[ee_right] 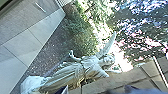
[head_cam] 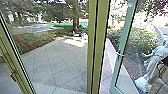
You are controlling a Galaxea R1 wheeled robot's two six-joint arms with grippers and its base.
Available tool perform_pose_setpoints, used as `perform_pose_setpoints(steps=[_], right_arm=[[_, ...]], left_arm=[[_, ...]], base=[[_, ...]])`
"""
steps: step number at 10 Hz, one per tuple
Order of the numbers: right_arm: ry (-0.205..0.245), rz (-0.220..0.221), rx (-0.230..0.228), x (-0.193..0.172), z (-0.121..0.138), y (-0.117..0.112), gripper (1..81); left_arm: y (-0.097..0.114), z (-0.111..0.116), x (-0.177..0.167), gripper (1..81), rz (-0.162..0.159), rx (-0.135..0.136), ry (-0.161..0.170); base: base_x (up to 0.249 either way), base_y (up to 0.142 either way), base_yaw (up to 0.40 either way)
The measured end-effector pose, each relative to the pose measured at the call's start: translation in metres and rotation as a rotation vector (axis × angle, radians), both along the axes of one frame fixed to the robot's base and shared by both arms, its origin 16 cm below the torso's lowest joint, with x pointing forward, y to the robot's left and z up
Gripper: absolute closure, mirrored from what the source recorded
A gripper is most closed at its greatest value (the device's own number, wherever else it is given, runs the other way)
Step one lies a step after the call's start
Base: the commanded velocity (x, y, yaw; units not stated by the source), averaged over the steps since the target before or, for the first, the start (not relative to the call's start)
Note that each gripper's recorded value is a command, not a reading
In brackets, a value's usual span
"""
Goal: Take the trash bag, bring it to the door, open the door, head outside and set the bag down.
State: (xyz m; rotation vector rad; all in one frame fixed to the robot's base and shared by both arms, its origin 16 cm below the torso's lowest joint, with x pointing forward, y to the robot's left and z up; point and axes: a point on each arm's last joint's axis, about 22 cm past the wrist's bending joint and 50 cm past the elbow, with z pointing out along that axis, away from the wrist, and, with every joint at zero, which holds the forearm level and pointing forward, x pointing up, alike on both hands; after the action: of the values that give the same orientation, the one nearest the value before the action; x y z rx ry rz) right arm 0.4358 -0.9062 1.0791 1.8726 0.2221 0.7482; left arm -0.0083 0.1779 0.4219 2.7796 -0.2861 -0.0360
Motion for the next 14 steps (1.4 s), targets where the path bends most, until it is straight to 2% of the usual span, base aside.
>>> perform_pose_setpoints(steps=[2, 4, 5, 8, 10, 11, 12, 14], right_arm=[[0.018, 0.008, -0.008, -0.017, -0.004, -0.012, 1.0], [0.024, -0.020, -0.008, -0.030, -0.008, -0.020, 1.0], [0.016, -0.045, -0.005, -0.034, -0.005, -0.024, 1.0], [-0.065, -0.180, 0.070, -0.039, 0.002, -0.029, 1.0], [-0.104, -0.225, 0.183, -0.014, -0.022, -0.002, 1.0], [-0.118, -0.247, 0.255, 0.000, -0.039, 0.017, 1.0], [-0.126, -0.287, 0.332, 0.005, -0.057, 0.032, 1.0], [-0.100, -0.432, 0.476, -0.014, -0.093, 0.049, 1.0]], left_arm=[[0.000, 0.000, 0.000, 81.1, -0.001, 0.000, -0.001], [0.000, 0.000, 0.000, 81.1, -0.001, 0.000, -0.001], [0.000, 0.000, 0.000, 81.1, -0.001, 0.000, -0.001], [0.000, 0.000, 0.000, 81.1, 0.000, 0.000, -0.001], [0.000, 0.000, 0.000, 81.1, -0.001, 0.000, 0.000], [0.000, 0.000, 0.000, 81.1, -0.001, 0.000, 0.000], [0.000, 0.000, 0.000, 81.1, -0.001, 0.000, 0.000], [0.000, 0.000, 0.000, 81.1, -0.001, 0.000, 0.000]], base=[[0.000, 0.000, 0.000], [0.000, 0.000, 0.000], [0.000, 0.000, 0.000], [0.000, 0.000, 0.000], [0.000, 0.000, 0.000], [0.000, 0.000, 0.000], [0.000, 0.000, 0.000], [0.000, 0.000, 0.000]])
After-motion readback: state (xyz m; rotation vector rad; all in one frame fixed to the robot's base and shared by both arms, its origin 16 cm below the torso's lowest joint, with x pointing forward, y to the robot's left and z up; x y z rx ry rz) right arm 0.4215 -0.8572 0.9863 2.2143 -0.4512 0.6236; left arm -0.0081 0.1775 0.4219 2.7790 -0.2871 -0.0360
